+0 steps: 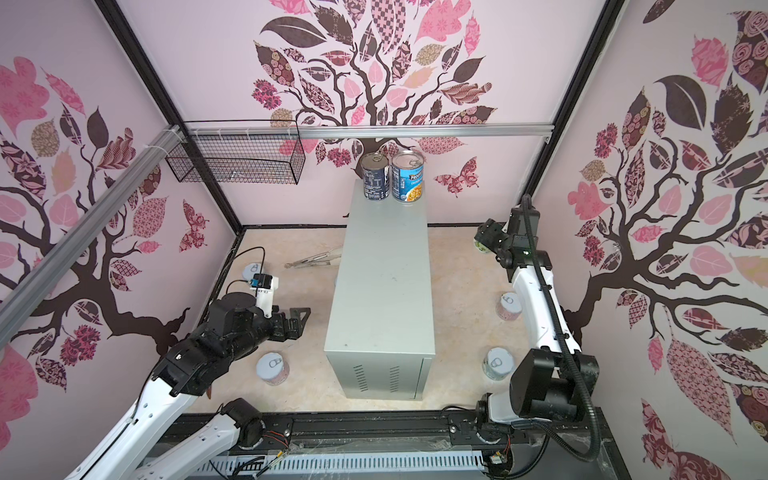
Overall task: Place and organize the canned foods onto the counter
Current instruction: 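Lift the green-labelled can with the right gripper up over the cabinet top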
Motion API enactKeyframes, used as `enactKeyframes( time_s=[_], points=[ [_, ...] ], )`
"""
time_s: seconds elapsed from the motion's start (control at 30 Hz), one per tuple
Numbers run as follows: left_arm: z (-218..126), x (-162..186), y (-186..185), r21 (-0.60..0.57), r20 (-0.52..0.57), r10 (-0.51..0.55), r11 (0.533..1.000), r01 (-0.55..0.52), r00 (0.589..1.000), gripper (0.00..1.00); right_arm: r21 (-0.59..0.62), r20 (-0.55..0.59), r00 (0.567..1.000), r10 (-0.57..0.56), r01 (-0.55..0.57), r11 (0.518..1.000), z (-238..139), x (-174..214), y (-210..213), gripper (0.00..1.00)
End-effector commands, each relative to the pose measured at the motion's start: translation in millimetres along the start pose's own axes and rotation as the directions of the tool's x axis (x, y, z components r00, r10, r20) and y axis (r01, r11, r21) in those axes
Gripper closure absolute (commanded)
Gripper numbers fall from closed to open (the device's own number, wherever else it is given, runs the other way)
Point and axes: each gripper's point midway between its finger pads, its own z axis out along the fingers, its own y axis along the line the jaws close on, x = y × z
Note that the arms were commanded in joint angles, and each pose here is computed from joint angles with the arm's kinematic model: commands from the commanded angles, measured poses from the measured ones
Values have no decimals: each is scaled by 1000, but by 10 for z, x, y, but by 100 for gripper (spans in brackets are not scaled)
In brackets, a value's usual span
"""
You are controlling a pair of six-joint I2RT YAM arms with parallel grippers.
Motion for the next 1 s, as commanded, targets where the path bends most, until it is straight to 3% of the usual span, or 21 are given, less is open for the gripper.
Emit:
enactKeyframes(
  time_s=[0.0,0.23,0.53,0.8,0.97],
  points=[
    [-205,-349,-111,38,83,-16,999,13,996,2,-125,94,994,-55,67,990,-525,-343,487,46],
    [-322,-558,-186,58,119,-20,998,13,993,2,-253,77,988,-131,146,956,-988,-399,1059,45],
    [-464,-642,-234,86,144,-25,996,13,989,2,-417,0,947,-322,292,861,-1394,-188,1910,45],
    [-537,-572,-189,79,149,-19,997,7,989,2,-438,16,921,-389,356,825,-1604,-118,2142,44],
    [-526,-497,-170,79,139,-19,997,8,990,2,-421,16,878,-478,440,793,-1626,66,2322,44]
  ],
)
